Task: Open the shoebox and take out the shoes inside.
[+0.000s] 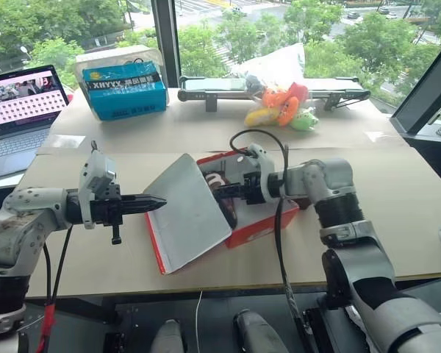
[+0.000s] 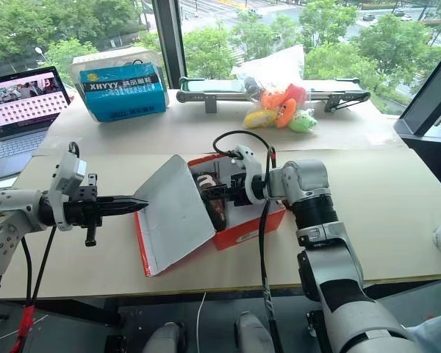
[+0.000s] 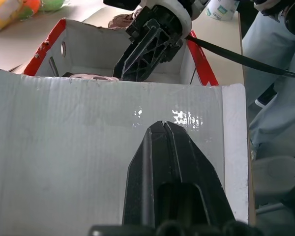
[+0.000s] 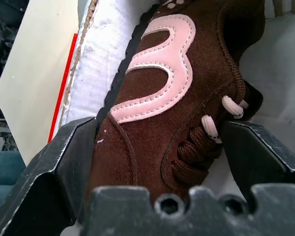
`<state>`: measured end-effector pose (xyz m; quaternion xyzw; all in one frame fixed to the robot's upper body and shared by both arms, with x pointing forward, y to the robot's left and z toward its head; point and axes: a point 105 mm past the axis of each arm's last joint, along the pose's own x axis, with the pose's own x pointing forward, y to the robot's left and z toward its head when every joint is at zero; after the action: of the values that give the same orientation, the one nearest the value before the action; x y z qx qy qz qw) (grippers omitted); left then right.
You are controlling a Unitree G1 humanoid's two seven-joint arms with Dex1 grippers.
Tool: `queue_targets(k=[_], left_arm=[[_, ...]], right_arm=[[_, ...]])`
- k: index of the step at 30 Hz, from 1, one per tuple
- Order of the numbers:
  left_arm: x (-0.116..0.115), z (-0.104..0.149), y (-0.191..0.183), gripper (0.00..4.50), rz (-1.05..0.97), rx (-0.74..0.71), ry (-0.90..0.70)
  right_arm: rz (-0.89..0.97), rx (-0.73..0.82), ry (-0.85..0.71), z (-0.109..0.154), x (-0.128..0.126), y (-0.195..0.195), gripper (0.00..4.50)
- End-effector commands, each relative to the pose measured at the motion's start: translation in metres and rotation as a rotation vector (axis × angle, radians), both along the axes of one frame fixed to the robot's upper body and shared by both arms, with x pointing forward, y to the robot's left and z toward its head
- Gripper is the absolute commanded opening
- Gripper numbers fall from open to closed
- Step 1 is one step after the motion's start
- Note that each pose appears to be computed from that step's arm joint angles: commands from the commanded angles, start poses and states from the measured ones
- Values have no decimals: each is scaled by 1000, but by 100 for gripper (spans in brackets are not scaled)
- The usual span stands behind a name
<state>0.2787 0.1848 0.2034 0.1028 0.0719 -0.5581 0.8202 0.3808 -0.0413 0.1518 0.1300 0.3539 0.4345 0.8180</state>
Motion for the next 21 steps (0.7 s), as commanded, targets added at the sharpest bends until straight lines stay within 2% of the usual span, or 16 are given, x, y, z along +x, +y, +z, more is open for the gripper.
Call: queue_targets(k=[1,2,3,8,13,17,21], left_arm=[[-2,12,-1,0,-14,9,-58],[-2,13,-1,0,-14,9,-59],[-1,13,-1,0,-13,9,-60],[0,13,-2,0,-11,9,-63],[1,13,-2,0,-11,8,-63],[1,14,-2,0,-11,9,-65],[2,14,-2,0,-11,10,-68]], right_arm=[[-18,-11,15,-8,5,2,446],[-25,-23,10,-11,6,0,446],[-31,-39,3,-13,8,-2,395],[-46,-71,-9,-18,11,-7,245],[-48,-76,-16,-18,11,-8,99],[-49,-84,-35,-15,12,-9,1],[-69,-71,-58,-5,14,-12,0]])
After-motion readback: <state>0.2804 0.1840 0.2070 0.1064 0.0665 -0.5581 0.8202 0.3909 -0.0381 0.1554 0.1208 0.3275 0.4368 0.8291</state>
